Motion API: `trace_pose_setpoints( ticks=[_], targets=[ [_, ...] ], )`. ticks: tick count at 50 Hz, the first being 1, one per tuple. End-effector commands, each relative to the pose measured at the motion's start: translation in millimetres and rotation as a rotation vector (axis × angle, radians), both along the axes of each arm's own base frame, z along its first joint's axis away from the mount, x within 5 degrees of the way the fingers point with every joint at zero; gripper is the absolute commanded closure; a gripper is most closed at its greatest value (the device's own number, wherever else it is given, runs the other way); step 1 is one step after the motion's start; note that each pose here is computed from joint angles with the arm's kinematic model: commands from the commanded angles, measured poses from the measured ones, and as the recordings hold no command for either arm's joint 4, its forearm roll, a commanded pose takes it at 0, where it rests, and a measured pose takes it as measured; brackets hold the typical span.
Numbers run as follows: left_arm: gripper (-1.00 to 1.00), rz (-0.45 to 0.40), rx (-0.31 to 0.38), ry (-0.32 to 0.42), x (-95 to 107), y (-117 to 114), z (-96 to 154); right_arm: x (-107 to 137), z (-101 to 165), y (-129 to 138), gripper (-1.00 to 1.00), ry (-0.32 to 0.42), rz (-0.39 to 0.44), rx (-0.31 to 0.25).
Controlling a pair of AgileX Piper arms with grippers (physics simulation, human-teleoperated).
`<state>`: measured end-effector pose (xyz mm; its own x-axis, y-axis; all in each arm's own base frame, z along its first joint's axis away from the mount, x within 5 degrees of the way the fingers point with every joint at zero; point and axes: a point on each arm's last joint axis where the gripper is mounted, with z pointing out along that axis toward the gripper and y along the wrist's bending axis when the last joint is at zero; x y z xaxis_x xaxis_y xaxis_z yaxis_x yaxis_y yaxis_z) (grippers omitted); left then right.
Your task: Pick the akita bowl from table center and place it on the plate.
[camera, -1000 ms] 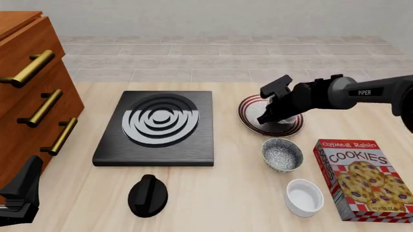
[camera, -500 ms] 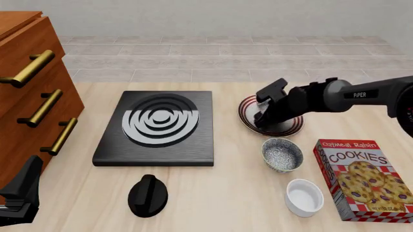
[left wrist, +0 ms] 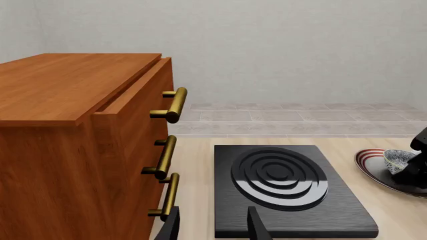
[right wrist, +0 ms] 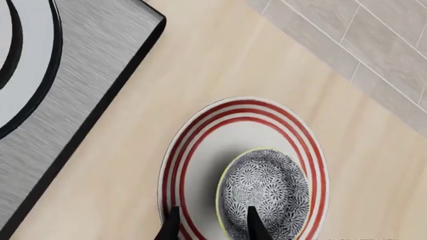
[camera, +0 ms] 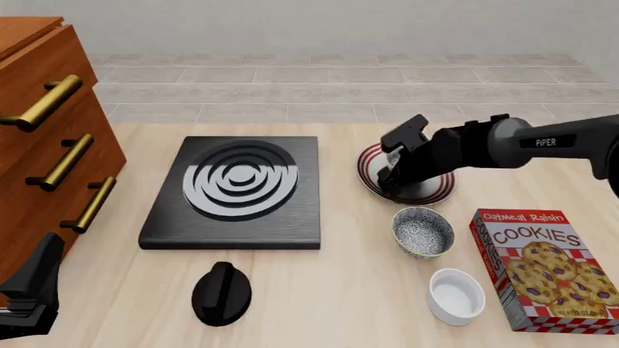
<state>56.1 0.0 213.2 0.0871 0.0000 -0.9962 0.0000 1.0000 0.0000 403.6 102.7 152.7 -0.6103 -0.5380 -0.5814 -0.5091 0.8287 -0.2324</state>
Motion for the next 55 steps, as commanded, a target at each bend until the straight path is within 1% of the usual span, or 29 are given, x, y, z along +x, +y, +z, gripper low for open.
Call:
trace_pose_setpoints(
  ticks=[1,6,12,14,19,25,28,31,33,35,40,42,44,46,48,52,54,55],
  targets=[
    [-1.00,0.000,0.000,0.000,0.0,0.0,0.0,-7.2,15.8,0.7,-1.00,-0.029,0.024,-0.007],
    [-1.00,0.000,0.000,0.000,0.0,0.0,0.0,-14.1,25.4,2.9,-1.00,-0.041,0.035,-0.005],
    [-1.00,0.000,0.000,0.000,0.0,0.0,0.0,-21.5,27.7,5.0,-1.00,-0.052,0.045,-0.002],
    [-1.00,0.000,0.000,0.000,0.0,0.0,0.0,-23.8,30.8,2.3,-1.00,-0.075,0.048,-0.004],
    [-1.00,0.000,0.000,0.000,0.0,0.0,0.0,-36.9,37.2,10.6,-1.00,-0.076,0.055,0.017],
    [-1.00,0.000,0.000,0.000,0.0,0.0,0.0,-48.8,50.1,9.1,-1.00,-0.104,0.057,0.029],
    [-1.00,0.000,0.000,0.000,0.0,0.0,0.0,-54.4,52.2,8.4,-1.00,-0.113,0.059,0.033],
    [-1.00,0.000,0.000,0.000,0.0,0.0,0.0,-63.7,58.6,7.7,-1.00,-0.137,0.058,0.047],
    [-1.00,0.000,0.000,0.000,0.0,0.0,0.0,-73.0,63.2,9.1,-1.00,-0.153,0.052,0.070],
    [-1.00,0.000,0.000,0.000,0.0,0.0,0.0,-79.1,63.7,7.1,-1.00,-0.168,0.058,0.069],
    [-1.00,0.000,0.000,0.000,0.0,0.0,0.0,-99.4,72.9,3.1,-1.00,-0.206,0.054,0.096],
    [-1.00,0.000,0.000,0.000,0.0,0.0,0.0,-106.6,75.8,3.9,-1.00,-0.218,0.054,0.111],
    [-1.00,0.000,0.000,0.000,0.0,0.0,0.0,-120.6,82.7,2.0,-1.00,-0.249,0.045,0.144],
    [-1.00,0.000,0.000,0.000,0.0,0.0,0.0,-123.7,85.2,0.1,-1.00,-0.262,0.040,0.152],
    [-1.00,0.000,0.000,0.000,0.0,0.0,0.0,-132.6,88.9,-3.8,-1.00,-0.281,0.029,0.170],
    [-1.00,0.000,0.000,0.000,0.0,0.0,0.0,-138.0,82.6,-7.8,-1.00,-0.287,0.030,0.162],
    [-1.00,0.000,0.000,0.000,0.0,0.0,0.0,-144.6,83.4,-8.8,-1.00,-0.302,0.018,0.188],
    [-1.00,0.000,0.000,0.000,0.0,0.0,0.0,-146.1,83.3,-10.2,-1.00,-0.309,0.017,0.188]
  ],
)
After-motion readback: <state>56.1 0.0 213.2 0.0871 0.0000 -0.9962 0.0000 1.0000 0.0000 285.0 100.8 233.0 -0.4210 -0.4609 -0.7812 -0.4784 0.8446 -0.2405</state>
